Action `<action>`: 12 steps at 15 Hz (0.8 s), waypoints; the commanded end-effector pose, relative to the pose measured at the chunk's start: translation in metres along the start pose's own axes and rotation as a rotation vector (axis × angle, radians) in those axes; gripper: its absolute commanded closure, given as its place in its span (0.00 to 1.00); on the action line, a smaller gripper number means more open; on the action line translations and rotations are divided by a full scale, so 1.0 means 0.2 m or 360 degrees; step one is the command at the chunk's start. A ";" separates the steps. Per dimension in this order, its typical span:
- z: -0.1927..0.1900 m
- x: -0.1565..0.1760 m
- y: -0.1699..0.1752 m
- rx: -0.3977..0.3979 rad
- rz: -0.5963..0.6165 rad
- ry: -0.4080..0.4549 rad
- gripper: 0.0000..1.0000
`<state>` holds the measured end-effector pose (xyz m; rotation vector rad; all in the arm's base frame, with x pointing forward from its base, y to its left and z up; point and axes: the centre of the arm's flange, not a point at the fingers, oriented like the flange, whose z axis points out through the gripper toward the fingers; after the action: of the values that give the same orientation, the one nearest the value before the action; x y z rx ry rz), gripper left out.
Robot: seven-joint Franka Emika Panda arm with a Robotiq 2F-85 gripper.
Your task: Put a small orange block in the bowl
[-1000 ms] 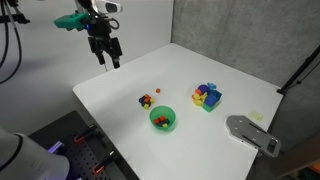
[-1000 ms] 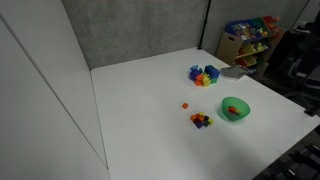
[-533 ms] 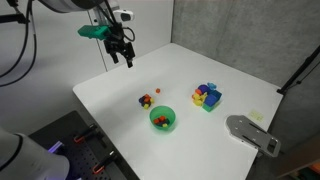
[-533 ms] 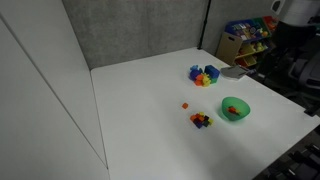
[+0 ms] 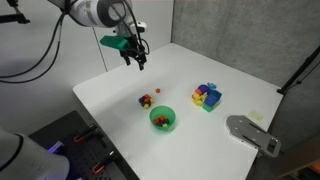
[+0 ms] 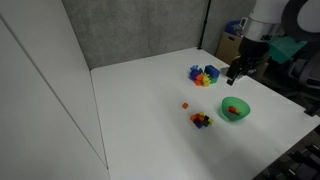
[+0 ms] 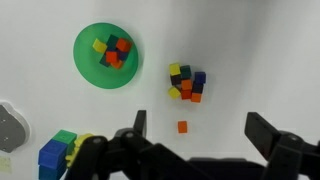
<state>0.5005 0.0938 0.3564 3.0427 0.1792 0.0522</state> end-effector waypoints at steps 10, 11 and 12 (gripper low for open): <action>0.51 0.55 -0.08 0.0060 0.0122 0.0066 0.00; 0.55 0.59 -0.08 0.0052 0.0135 0.0073 0.00; 0.58 0.63 -0.07 0.0052 0.0156 0.0076 0.00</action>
<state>0.5945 0.1084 0.2571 3.0949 0.0975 0.0995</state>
